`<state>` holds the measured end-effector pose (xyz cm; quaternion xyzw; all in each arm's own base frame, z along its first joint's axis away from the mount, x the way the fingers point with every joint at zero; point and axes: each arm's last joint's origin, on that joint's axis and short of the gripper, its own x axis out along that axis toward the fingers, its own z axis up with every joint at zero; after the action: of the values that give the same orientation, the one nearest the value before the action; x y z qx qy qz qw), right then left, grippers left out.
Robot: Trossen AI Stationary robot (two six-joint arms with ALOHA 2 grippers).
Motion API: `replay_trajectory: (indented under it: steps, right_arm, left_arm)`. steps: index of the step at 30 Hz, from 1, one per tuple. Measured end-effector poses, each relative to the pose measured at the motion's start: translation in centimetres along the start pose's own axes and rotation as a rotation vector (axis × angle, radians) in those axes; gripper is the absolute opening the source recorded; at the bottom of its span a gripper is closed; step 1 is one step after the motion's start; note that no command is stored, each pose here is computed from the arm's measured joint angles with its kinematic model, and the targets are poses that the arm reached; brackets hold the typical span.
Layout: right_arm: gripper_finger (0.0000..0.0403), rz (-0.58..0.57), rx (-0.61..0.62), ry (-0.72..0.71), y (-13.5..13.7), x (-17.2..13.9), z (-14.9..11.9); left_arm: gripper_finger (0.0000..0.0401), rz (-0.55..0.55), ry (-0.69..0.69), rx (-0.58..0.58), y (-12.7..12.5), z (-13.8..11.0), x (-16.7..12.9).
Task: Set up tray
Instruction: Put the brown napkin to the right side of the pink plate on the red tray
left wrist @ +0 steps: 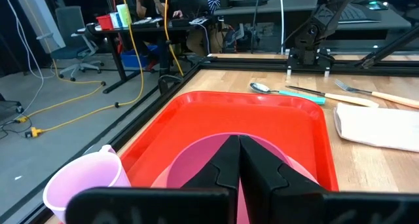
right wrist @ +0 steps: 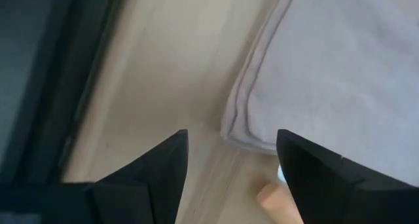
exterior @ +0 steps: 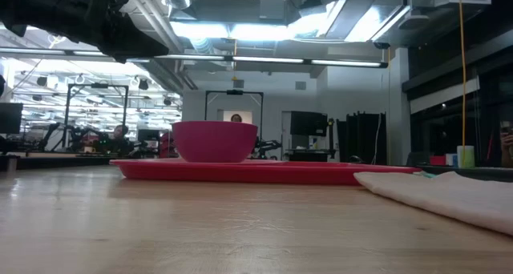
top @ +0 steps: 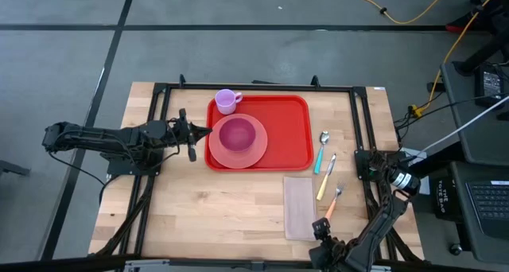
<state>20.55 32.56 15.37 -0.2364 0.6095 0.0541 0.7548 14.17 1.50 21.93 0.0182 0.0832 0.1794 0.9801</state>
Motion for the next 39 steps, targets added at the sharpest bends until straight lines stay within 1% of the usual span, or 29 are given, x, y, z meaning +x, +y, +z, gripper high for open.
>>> replay_trajectory:
  steps: [6, 9, 13, 17, 22, 26, 30, 35, 39]
  right_arm:
    - [0.0236, -0.101, -0.092, -0.028, 0.2, 1.1, 0.1]
    - [0.0236, -0.087, -0.12, -0.003, 0.4, 1.5, 0.0]
    - [0.0236, -0.064, -0.096, 0.014, 0.5, 1.6, 0.0]
    - [0.0236, -0.068, -0.106, 0.02, 0.4, 1.6, -0.1]
    - [0.0236, -0.094, -0.161, 0.047, 0.2, 1.6, -0.4]
    - [0.0236, -0.113, -0.167, 0.044, 0.1, 1.5, -0.4]
    - [0.0235, -0.105, -0.17, 0.048, 0.1, 1.5, -0.4]
    - [0.0222, -0.093, -0.171, 0.051, 0.2, 1.5, -0.4]
    - [0.0212, -0.086, -0.21, 0.054, 0.2, 1.6, -0.4]
  left_arm:
    - [0.0007, 0.0, 0.0, 0.0, 0.0, 0.0, 0.0]
    - [0.0008, 0.0, 0.0, 0.0, 0.0, 0.0, 0.0]
    - [0.0005, 0.0, 0.0, 0.0, 0.0, 0.0, 0.0]
    - [0.0007, -0.001, 0.0, 0.0, 0.0, 0.0, 0.0]
    - [0.0006, -0.001, 0.0, 0.0, 0.0, 0.0, 0.0]
    - [0.0004, -0.001, 0.001, 0.0, 0.0, 0.0, 0.0]
    - [0.0007, -0.001, 0.001, 0.0, 0.0, 0.0, 0.0]
    - [0.0007, -0.001, 0.001, 0.0, 0.0, 0.0, 0.0]
    - [0.0004, -0.001, 0.001, 0.0, 0.0, 0.0, 0.0]
